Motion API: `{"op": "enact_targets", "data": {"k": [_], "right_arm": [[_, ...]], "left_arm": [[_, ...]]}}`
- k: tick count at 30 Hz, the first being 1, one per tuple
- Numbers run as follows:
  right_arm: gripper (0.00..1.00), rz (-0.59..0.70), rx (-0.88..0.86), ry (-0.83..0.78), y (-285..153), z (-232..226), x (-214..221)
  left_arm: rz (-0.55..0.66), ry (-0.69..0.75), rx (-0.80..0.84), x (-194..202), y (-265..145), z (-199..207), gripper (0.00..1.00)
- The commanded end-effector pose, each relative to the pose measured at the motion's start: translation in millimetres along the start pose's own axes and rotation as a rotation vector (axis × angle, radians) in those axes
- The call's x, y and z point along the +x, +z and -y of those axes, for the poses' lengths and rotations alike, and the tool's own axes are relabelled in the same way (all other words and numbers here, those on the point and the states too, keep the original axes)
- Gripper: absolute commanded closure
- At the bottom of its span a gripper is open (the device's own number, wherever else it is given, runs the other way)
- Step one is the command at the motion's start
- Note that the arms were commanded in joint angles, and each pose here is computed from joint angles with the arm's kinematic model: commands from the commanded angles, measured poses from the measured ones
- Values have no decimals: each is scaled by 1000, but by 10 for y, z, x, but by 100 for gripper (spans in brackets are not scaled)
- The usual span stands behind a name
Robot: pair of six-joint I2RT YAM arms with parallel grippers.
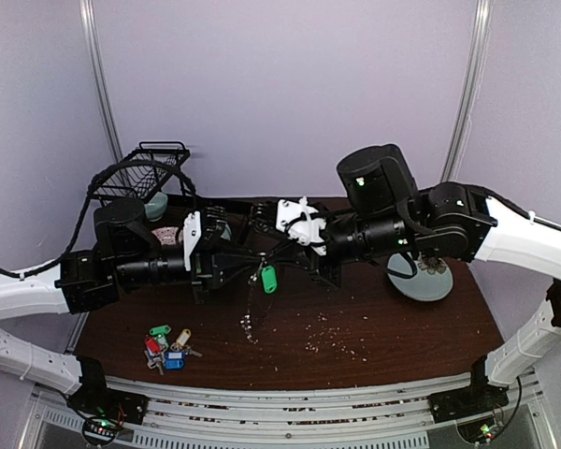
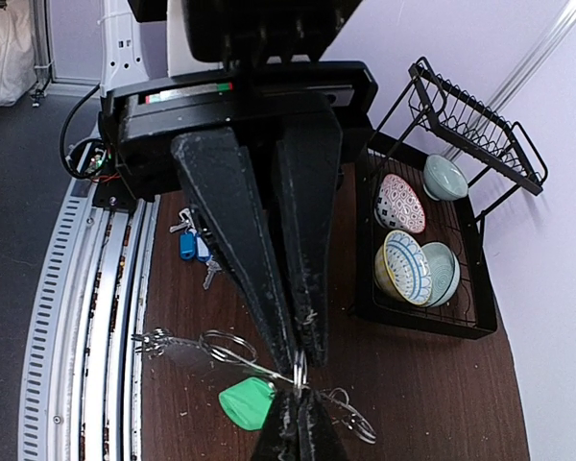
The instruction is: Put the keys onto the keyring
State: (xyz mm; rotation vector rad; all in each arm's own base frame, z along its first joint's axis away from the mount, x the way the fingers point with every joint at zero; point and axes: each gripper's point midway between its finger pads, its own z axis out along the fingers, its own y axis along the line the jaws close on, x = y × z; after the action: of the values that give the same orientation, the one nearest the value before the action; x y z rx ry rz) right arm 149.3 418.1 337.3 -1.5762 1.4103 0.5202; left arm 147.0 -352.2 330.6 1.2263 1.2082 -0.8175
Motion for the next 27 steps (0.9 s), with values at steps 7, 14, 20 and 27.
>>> {"op": "enact_targets", "data": {"k": [7,14,20,27], "right_arm": [[100,36,0,-16,8,7,-146],[71,75,122,24,-13,186,-106],[71,181,108,131,-5,132,-62],[78,316,60,228,-29,34,-145]], "left_arm": [[106,36,8,-277,-68,19,100],[240,-55,-49,-339,-205,-18,100],[390,-127,-73,-432,-333,-33,100],[469,-198,-56,-412,-357,-8,100]]}}
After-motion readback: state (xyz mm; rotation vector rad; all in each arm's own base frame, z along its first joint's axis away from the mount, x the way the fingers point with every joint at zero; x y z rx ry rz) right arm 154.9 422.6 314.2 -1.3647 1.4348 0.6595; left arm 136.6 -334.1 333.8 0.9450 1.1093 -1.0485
